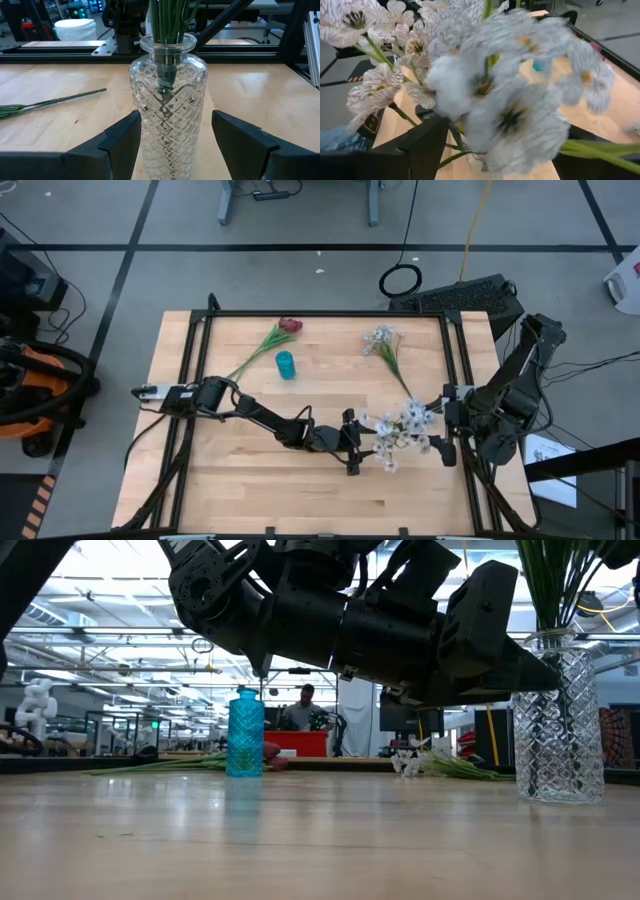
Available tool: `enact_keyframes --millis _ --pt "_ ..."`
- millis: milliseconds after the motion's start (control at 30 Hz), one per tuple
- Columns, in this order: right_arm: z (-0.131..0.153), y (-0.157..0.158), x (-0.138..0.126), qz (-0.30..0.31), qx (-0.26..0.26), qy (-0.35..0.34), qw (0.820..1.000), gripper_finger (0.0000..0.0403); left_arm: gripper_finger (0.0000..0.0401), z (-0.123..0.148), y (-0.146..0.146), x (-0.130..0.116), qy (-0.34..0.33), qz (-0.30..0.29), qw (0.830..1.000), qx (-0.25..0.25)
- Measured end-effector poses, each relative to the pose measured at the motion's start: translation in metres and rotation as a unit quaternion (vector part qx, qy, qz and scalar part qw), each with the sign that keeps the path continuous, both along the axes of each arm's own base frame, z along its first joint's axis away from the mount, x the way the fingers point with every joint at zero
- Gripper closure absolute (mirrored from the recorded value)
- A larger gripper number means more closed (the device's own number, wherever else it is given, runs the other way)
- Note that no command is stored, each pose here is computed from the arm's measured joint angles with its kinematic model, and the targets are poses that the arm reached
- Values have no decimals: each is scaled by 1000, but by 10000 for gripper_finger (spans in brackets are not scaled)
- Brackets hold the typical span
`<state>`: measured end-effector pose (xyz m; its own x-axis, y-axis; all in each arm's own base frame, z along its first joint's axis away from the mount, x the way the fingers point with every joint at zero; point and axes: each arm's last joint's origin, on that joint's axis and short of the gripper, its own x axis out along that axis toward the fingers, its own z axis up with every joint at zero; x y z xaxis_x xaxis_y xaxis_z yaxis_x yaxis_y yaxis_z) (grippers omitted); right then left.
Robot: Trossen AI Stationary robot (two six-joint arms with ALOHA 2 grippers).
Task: Sort flowers into vase by color
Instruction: Put the white flowers into the transparent vase
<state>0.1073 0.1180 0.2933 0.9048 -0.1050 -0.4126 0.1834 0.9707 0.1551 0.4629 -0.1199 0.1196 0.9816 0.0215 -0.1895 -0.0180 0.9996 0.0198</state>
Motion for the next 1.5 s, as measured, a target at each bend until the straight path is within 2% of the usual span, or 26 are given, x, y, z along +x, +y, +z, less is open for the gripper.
enact_keyframes --millis 300,567,833,967,1133,1300,1500 --pt "14 -14 -10 15 26 15 999 51 153 0 -2 0 0 -2 1000 -1" --pt "24 -31 -26 56 66 35 996 49 153 19 -16 -8 7 -16 1000 3" --pt "29 -55 -42 64 81 36 994 49 153 43 -25 -19 43 -3 998 42" --pt "24 -71 -52 13 82 60 995 49 153 53 -26 -26 64 4 996 56" --pt "15 -86 -58 -101 63 58 991 49 153 69 -30 -35 81 13 994 68" --pt "12 -97 -60 -191 21 19 981 49 153 88 -33 -51 114 31 989 93" --pt "15 -104 -58 -248 -31 -51 967 49 153 99 -32 -67 157 76 977 125"
